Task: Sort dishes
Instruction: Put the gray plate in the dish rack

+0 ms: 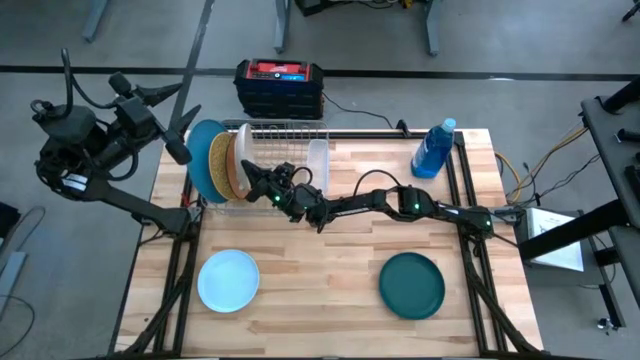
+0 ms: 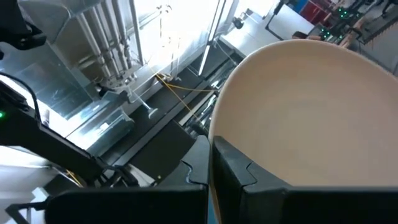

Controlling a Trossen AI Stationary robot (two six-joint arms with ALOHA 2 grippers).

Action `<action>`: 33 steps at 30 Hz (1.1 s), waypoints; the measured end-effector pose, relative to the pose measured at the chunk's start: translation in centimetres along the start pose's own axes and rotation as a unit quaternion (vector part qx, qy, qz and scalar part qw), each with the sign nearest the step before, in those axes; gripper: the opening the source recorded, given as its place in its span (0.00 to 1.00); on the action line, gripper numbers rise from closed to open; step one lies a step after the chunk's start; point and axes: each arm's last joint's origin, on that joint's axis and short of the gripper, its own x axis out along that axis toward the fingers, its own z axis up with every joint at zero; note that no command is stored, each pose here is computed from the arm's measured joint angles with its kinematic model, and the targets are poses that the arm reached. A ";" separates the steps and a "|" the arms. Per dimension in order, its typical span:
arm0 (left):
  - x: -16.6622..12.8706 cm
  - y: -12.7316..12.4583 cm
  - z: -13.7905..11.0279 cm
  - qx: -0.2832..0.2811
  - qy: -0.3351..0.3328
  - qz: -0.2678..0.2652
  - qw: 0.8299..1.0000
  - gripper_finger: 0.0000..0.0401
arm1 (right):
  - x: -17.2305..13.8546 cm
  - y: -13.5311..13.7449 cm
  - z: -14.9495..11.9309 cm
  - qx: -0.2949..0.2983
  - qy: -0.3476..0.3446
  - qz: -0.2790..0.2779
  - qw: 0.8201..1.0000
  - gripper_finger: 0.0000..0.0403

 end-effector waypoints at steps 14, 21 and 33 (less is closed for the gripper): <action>0.0 0.0 0.0 -0.002 0.000 0.000 1.000 0.59 | 0.2 -1.1 -0.4 0.050 0.007 -0.058 0.997 0.00; 0.0 0.0 0.0 -0.001 0.000 0.000 1.000 0.59 | 0.0 -1.4 -0.9 -0.004 0.028 -0.075 0.997 0.00; 0.1 -0.1 0.0 0.002 0.002 -0.001 1.000 0.59 | -0.1 -1.5 -1.2 -0.040 0.044 -0.083 0.995 0.12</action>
